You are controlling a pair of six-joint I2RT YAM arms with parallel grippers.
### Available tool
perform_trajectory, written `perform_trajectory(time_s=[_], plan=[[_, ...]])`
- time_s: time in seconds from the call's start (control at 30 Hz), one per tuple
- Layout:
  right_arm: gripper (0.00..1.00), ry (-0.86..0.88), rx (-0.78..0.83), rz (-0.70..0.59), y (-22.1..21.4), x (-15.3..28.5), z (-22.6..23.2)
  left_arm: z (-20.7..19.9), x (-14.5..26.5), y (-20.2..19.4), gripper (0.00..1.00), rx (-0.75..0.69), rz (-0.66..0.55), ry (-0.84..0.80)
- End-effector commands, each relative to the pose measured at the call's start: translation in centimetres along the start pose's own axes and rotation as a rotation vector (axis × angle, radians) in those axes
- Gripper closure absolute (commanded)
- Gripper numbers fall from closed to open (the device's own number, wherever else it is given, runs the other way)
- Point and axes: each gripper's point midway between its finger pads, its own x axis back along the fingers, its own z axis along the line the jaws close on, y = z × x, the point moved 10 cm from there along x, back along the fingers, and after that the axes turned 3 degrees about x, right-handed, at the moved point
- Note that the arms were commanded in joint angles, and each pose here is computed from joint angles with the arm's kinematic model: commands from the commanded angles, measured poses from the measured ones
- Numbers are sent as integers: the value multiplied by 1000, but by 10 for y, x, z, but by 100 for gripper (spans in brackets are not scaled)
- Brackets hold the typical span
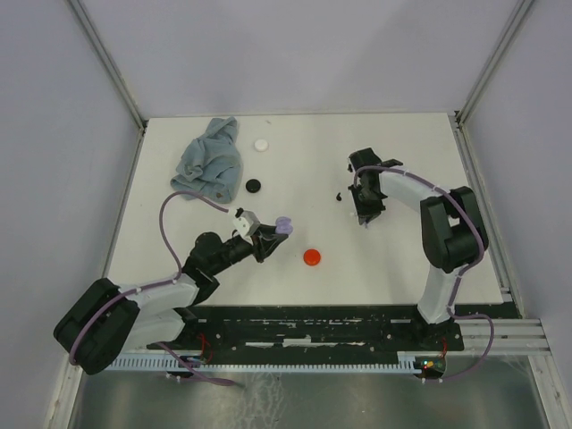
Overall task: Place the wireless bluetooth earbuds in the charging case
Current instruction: Pick up the earbud from the center of the board.
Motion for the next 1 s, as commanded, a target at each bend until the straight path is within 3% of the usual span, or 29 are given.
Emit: perform_trajectory(time_s=[0.0, 0.4, 0.6, 0.97], plan=[[83, 38, 2, -190, 7, 48, 10, -3, 2, 18, 97, -54, -119, -31], [86, 219, 67, -611, -5, 146, 59, -14, 8, 42, 97, -112, -256, -117], [87, 408, 99, -858, -22, 195, 77, -18, 10, 56, 97, -151, -330, -147], [86, 711, 174, -1114, -53, 243, 104, -25, 11, 79, 97, -199, -410, -198]])
